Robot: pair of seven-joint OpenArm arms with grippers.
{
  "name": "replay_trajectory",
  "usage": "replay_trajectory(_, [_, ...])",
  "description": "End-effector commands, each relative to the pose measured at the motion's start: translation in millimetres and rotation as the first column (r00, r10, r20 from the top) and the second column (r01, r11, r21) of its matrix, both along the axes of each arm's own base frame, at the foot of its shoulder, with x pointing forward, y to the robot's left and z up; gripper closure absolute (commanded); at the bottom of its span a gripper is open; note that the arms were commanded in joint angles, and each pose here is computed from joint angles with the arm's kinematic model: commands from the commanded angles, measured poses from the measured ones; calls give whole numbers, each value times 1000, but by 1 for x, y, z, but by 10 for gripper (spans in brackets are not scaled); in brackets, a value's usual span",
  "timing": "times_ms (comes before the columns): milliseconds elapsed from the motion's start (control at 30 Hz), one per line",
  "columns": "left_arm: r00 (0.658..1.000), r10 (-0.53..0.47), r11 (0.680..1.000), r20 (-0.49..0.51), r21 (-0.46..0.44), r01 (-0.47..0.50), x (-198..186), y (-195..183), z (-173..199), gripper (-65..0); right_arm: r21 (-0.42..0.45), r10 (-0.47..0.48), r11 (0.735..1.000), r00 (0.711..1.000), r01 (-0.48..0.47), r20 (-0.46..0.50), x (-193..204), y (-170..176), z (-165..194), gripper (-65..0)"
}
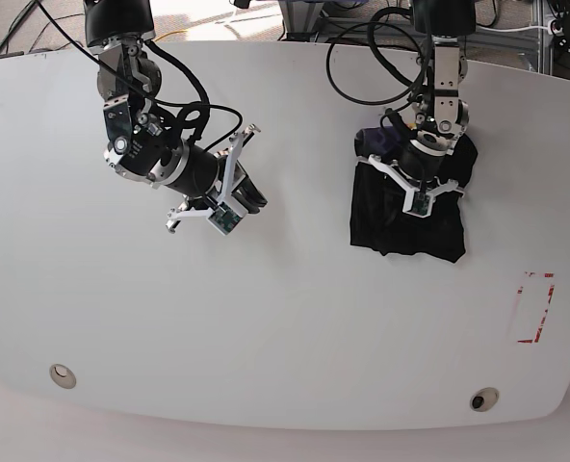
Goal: Layout the t-shirt on the table in an organized manner, then fold the t-shirt properly
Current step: 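Carry the folded shirt with the left gripper to the table edge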
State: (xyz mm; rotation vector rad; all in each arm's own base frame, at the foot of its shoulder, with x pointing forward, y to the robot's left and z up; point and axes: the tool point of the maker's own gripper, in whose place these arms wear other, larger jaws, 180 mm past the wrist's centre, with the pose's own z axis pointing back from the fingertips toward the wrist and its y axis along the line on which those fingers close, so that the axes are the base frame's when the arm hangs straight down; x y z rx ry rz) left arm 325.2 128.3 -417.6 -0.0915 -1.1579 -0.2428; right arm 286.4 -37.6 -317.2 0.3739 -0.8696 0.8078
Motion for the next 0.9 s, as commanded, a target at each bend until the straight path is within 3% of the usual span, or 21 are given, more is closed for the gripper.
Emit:
replay_trajectory(0, [992, 45, 994, -117, 106, -32, -23, 41, -24, -54, 30, 31, 999, 998, -32, 52, 3, 5, 15, -57])
replay_trajectory(267, [983, 123, 982, -139, 162, -100, -45, 126, -16, -53, 23, 34, 999, 998, -35, 56, 2, -1, 14, -57])
replay_trajectory(567, [975, 194, 955, -110, 250, -162, -53, 203, 12, 0, 20, 19, 1000, 999, -20, 46, 0, -6, 11, -57])
replay_trajectory(867, [979, 196, 949, -49, 260, -177, -43, 215, 44, 0, 20, 21, 1000, 999, -22, 45, 0, -6, 11, -57])
